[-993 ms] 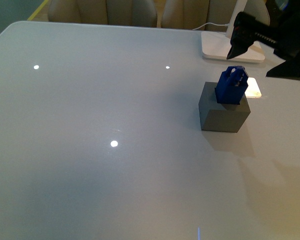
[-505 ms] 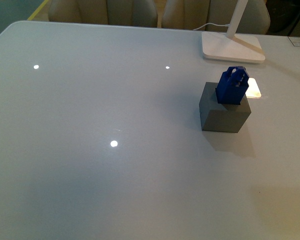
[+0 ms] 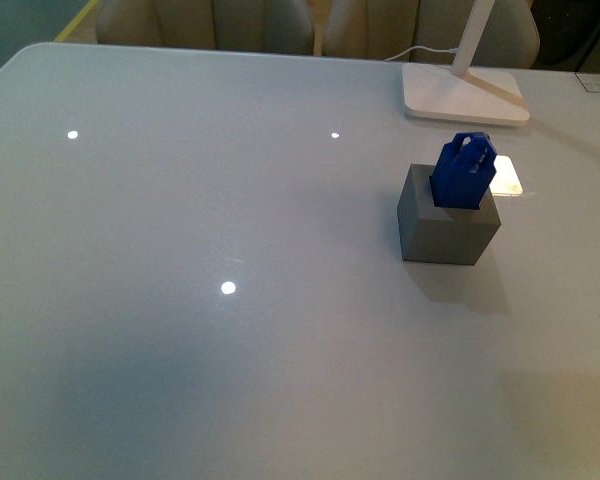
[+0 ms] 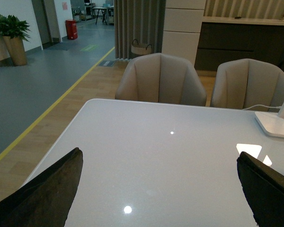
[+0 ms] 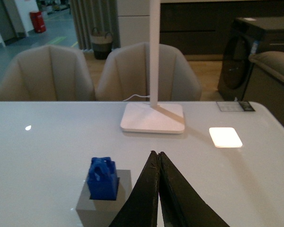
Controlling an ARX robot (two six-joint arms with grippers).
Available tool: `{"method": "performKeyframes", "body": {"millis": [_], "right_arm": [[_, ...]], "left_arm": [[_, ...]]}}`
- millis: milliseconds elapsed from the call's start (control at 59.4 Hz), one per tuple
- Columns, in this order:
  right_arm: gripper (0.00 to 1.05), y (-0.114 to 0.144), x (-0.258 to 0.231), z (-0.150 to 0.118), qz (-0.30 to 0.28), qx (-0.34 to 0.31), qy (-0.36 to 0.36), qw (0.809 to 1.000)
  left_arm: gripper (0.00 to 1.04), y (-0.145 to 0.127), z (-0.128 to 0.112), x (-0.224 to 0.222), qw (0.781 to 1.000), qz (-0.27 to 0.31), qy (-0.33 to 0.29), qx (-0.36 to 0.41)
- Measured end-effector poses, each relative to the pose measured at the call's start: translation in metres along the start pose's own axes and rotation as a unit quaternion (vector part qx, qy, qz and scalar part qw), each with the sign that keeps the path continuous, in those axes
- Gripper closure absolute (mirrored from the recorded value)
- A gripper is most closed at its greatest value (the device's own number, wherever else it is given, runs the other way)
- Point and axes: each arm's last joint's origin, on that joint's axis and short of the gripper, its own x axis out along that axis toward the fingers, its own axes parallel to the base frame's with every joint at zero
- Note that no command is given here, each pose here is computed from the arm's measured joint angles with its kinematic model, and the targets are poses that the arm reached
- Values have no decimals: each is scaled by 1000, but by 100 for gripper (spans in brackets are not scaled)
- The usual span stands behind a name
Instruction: Insert blue part into gray base
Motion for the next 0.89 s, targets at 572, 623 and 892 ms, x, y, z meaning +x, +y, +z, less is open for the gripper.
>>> {"method": "performKeyframes", "body": {"millis": [572, 623, 892], "right_arm": [[103, -1, -48, -3, -2, 0, 6, 1000], [103, -1, -50, -1, -2, 0, 3, 1000], [103, -1, -63, 4, -2, 0, -4, 1000]], "left_arm": [[7, 0, 0, 0, 1000, 0, 0, 0], [7, 0, 0, 0, 1000, 0, 0, 0], [7, 0, 0, 0, 1000, 0, 0, 0]]}}
